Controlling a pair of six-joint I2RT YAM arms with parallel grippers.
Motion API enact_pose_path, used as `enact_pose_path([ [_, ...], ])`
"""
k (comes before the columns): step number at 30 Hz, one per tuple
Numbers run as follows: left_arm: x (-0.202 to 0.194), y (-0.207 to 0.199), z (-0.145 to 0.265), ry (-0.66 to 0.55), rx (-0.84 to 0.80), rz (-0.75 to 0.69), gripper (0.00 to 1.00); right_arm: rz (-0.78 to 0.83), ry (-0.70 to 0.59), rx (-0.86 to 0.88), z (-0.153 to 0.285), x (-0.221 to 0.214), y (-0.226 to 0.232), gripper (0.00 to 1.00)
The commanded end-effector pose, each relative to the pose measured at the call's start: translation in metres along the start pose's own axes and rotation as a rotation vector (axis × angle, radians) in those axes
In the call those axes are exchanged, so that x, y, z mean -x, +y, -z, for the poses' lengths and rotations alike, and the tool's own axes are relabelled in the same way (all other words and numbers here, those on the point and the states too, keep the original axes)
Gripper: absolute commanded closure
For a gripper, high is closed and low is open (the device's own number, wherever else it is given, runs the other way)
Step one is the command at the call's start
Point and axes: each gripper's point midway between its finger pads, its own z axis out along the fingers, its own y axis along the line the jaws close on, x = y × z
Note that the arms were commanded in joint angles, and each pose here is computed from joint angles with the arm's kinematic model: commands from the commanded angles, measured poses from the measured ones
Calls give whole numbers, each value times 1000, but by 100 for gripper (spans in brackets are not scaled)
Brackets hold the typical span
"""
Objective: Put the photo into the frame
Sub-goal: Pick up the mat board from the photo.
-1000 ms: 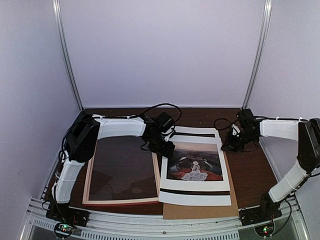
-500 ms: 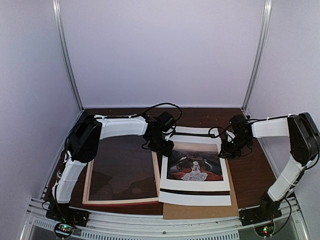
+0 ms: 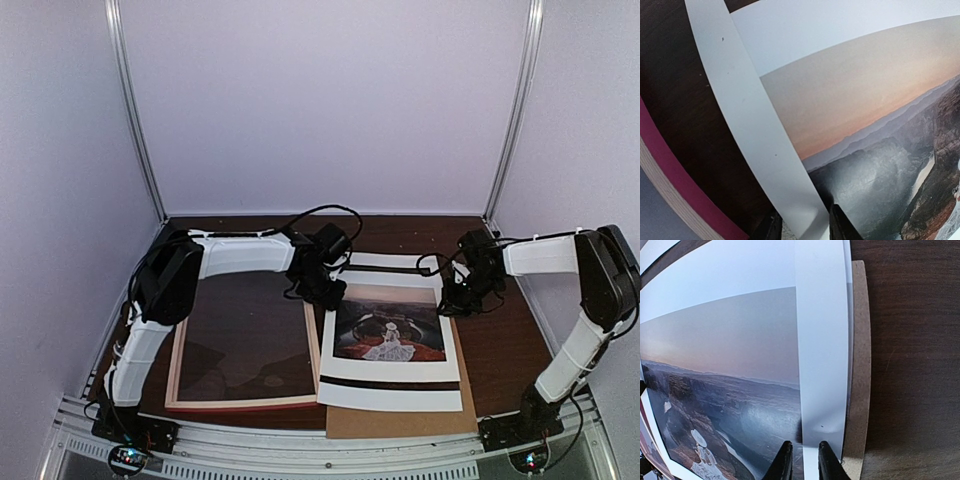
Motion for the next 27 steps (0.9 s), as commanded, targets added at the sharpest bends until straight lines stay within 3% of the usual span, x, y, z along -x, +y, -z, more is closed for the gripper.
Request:
enact_pose_path([
  [1, 5, 7, 10, -40, 26, 7, 68, 17, -10, -29, -2, 2, -3, 80],
  [17, 20, 1, 38, -121, -13, 14, 74, 31, -18, -31, 3, 9, 1, 79],
  [27, 18, 7, 20, -98, -116, 86, 54, 87, -40, -136, 8, 23, -11, 71],
])
